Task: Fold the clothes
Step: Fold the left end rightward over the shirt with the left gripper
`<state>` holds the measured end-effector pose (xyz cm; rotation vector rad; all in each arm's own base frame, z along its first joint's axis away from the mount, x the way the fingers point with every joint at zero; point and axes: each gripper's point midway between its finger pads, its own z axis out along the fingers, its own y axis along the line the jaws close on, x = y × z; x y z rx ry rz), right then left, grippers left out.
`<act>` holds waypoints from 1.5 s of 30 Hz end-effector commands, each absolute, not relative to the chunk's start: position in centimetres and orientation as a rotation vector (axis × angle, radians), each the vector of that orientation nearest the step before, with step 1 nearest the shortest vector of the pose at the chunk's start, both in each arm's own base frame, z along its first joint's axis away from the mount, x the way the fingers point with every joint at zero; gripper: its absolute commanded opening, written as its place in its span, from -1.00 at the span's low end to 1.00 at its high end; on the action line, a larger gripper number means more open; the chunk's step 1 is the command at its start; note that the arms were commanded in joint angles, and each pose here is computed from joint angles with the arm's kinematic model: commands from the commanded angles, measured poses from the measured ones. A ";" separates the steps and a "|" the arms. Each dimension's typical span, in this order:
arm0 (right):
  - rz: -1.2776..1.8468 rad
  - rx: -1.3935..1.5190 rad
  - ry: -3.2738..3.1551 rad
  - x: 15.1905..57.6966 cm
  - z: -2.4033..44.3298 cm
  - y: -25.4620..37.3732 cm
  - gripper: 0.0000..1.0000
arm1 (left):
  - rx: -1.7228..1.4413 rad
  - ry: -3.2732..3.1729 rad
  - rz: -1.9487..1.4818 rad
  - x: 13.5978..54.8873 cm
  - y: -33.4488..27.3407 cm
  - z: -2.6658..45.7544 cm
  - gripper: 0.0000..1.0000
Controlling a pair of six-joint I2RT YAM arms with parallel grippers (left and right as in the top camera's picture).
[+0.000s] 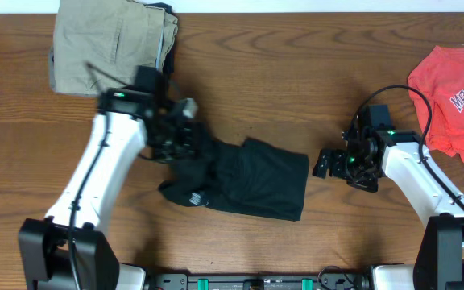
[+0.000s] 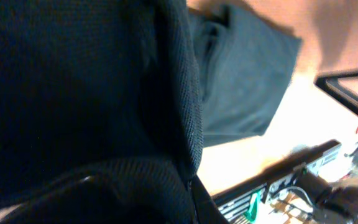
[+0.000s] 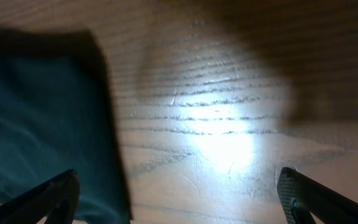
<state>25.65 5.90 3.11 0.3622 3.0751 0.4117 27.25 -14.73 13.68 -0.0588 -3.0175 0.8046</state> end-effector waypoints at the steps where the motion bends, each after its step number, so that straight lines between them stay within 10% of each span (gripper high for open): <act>1: 0.439 0.337 3.060 25.8 3.3 6.2 0.98 | -0.101 -3.004 0.823 26.3 -18.3 14.2 -0.88; 33: 0.439 0.339 3.065 25.6 3.3 6.2 0.98 | -0.409 -2.998 0.865 23.4 -34.8 7.6 -0.87; 38: 0.439 0.344 3.067 25.6 3.3 6.1 0.98 | -0.417 -3.006 0.887 23.7 -35.1 7.8 0.07; 45: 0.432 0.463 3.068 26.0 5.0 4.2 0.98 | -0.415 -3.012 0.896 23.9 -34.9 8.1 0.18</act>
